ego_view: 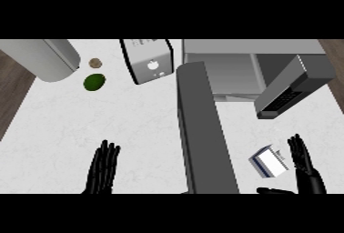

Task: Pick up the milk, place it into the microwave and close the microwave

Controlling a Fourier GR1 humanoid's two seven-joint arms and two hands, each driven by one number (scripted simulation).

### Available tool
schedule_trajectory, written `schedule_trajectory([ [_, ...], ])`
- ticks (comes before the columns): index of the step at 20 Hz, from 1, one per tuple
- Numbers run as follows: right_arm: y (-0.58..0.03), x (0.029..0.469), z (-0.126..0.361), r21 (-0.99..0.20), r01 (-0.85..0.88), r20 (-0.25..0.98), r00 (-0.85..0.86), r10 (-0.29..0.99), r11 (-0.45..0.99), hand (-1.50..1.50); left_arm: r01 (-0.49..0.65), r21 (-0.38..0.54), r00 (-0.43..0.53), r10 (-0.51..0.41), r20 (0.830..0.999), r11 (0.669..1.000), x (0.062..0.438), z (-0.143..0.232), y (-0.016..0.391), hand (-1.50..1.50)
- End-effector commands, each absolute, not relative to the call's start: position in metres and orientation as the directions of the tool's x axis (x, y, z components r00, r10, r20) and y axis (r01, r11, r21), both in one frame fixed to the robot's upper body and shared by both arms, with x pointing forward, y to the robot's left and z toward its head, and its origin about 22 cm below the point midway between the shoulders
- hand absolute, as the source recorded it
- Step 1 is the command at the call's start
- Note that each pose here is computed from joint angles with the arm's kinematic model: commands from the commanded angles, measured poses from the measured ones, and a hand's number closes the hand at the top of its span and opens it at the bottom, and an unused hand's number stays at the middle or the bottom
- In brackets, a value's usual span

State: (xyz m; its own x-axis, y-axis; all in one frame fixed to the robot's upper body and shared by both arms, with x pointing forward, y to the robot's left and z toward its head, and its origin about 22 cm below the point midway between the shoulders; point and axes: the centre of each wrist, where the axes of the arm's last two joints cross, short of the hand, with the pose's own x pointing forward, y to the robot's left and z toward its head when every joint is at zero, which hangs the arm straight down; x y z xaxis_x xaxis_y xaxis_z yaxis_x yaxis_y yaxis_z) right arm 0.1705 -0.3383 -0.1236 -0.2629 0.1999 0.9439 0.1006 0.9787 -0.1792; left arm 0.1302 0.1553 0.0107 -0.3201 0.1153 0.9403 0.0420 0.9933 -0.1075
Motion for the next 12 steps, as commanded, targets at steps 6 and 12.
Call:
schedule_trajectory([
  [6, -0.335, 0.199, -0.154, -0.192, 0.174, 0.934, -0.271, 0.234, 0.966, 1.50, 0.046, -0.100, -0.321, 0.109, 0.941, 0.994, 0.123, -0.003, 0.178, -1.50],
  [12, -0.356, 0.191, -0.160, -0.294, 0.218, 0.902, -0.258, 0.345, 0.931, 1.50, 0.047, -0.118, -0.315, 0.127, 0.940, 0.992, 0.108, 0.021, 0.186, -1.50],
])
